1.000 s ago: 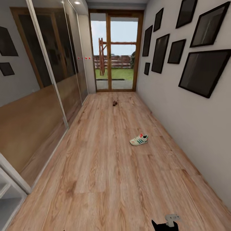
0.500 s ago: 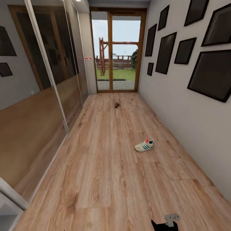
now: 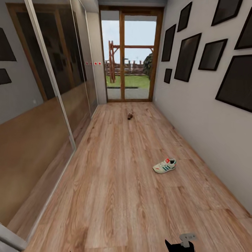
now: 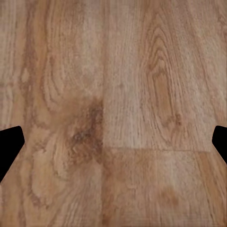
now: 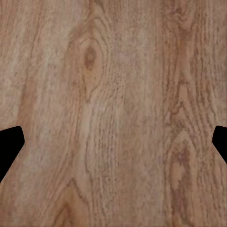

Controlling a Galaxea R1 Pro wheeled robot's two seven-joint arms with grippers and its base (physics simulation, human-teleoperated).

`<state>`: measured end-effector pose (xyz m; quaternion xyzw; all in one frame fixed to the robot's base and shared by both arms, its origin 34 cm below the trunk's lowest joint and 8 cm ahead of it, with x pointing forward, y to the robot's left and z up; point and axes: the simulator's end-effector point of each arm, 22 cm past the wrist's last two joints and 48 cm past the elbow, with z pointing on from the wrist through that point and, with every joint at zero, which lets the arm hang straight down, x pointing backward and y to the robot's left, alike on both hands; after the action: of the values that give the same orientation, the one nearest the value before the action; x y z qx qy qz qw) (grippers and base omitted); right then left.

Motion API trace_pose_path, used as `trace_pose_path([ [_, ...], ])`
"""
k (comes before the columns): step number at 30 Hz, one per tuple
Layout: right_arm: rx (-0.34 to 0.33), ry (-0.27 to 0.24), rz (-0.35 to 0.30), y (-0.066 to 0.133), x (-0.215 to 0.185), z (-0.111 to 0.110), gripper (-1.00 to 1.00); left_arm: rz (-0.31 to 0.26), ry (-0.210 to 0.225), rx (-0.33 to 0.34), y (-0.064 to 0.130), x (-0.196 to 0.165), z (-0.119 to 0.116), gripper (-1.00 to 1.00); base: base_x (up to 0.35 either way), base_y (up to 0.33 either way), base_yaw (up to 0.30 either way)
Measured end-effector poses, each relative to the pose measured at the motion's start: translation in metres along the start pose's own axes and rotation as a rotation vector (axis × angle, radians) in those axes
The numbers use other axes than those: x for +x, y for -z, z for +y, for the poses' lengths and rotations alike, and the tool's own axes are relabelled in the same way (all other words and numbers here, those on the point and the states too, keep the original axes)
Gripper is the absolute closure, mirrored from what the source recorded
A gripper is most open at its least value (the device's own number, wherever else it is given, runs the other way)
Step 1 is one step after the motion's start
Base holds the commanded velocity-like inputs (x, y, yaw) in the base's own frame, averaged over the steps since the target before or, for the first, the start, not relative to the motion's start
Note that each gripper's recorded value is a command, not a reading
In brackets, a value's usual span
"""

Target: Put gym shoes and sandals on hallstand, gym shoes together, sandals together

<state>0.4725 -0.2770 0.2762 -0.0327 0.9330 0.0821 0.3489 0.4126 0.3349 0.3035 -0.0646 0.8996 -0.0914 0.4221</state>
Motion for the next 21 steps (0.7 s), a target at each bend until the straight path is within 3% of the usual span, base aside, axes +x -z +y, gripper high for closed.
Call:
trace_pose_path([
  [21,0.0,0.0,0.0,0.0,0.0,-0.0001,-1.0,0.0,0.0,0.0,0.0,-0.0002,0.0003,-1.0,0.311,0.147,0.0],
])
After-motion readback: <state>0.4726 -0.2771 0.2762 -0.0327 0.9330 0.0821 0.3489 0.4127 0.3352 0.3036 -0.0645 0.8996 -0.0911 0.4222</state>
